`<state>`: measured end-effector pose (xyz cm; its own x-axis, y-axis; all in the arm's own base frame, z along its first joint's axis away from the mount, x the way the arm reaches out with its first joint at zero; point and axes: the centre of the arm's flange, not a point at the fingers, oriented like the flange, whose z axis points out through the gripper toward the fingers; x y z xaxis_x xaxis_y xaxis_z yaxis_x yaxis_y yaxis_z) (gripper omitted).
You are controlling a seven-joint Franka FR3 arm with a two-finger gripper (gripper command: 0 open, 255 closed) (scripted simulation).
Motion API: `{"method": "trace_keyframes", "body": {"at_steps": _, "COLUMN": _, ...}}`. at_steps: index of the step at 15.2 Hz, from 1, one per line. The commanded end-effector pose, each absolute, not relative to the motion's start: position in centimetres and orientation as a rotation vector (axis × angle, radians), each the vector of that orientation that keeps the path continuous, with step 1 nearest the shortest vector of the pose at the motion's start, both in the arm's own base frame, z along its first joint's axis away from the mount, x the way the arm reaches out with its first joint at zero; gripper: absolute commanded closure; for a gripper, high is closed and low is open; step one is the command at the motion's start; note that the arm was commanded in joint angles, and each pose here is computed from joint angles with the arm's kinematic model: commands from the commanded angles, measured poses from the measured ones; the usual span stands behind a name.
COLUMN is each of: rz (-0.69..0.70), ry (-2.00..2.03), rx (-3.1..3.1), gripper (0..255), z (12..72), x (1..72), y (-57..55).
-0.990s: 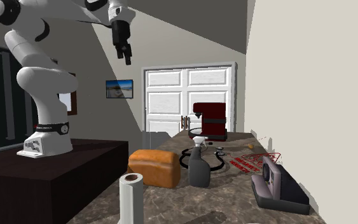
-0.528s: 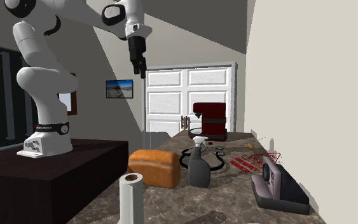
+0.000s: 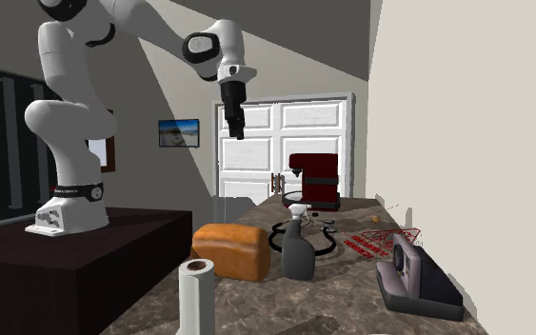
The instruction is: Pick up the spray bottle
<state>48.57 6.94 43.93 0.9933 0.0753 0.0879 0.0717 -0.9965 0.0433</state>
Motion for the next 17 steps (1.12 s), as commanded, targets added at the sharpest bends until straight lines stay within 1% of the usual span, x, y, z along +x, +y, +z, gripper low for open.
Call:
{"method": "trace_keyframes", "body": {"at_steps": 1, "rz": 0.132, "ry": 0.099, "rx": 3.101, "gripper": 0, "z": 41.8, "x": 50.2, "y": 7.4}}
{"method": "trace_keyframes", "body": {"at_steps": 17, "rz": 0.065, "ry": -0.014, "rx": 3.127, "gripper": 0, "z": 26.7, "x": 65.1, "y": 11.2}}
